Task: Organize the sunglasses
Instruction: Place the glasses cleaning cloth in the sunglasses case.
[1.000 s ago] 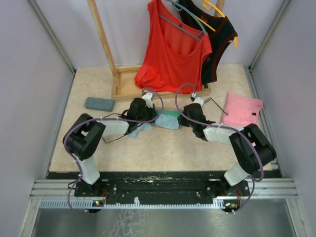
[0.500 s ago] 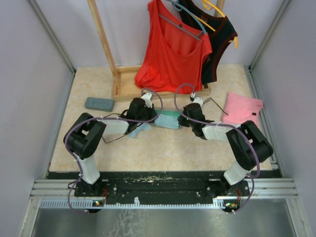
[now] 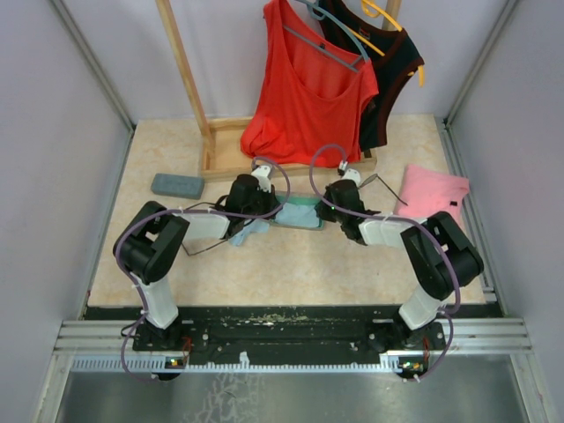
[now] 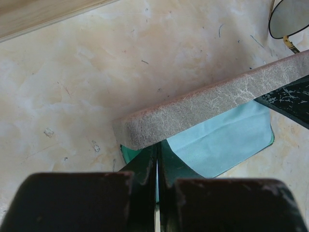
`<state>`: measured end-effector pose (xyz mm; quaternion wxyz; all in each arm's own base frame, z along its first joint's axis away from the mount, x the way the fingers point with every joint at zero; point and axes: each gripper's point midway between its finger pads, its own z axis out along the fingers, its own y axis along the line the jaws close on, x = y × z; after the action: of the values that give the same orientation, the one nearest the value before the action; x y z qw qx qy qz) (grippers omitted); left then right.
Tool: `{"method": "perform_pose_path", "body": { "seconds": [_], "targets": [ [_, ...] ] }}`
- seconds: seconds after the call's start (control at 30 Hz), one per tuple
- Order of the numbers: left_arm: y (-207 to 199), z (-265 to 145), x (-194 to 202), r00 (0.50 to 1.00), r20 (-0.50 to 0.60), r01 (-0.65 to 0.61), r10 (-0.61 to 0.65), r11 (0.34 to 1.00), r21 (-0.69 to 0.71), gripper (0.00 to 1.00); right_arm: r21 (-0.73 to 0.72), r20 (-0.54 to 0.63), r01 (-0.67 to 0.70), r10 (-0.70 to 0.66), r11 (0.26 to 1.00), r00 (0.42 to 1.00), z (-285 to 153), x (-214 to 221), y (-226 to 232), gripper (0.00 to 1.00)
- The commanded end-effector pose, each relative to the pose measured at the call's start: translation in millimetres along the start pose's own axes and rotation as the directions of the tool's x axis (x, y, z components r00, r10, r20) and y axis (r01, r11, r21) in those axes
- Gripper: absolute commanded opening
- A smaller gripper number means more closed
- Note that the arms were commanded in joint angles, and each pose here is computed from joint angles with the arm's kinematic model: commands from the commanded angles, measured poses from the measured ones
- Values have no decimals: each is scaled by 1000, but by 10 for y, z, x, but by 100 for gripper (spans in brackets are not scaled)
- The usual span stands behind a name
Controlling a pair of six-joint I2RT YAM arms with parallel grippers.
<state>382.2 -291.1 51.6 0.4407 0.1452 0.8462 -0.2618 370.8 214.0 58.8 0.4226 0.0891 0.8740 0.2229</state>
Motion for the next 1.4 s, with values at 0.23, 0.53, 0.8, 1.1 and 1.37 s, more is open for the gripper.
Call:
{"method": "perform_pose_path", "body": {
  "seconds": [0.23, 0.53, 0.8, 1.1, 1.37],
  "targets": [
    [-6, 71, -108, 999, 34, -8, 7, 1000, 23, 0, -24, 42, 6, -5, 1000, 999, 138, -172, 69, 0],
    [7, 78, -143, 999, 42, -9, 8, 1000, 24, 0, -23, 42, 7, -6, 1000, 999, 140, -177, 59, 0],
    [-12, 112, -139, 999, 35, -10, 9, 999, 41, 0, -24, 47, 15, -14, 1000, 999, 101, -192, 61, 0],
    [40, 5, -170, 999, 53, -3, 3, 1000, 2, 18, -40, 79, 21, -18, 999, 997, -26, -306, 114, 17],
    [130, -144, -228, 997, 77, 13, -8, 998, -65, 37, -30, 101, 35, -32, 999, 994, -195, -372, 95, 26]
  ]
}}
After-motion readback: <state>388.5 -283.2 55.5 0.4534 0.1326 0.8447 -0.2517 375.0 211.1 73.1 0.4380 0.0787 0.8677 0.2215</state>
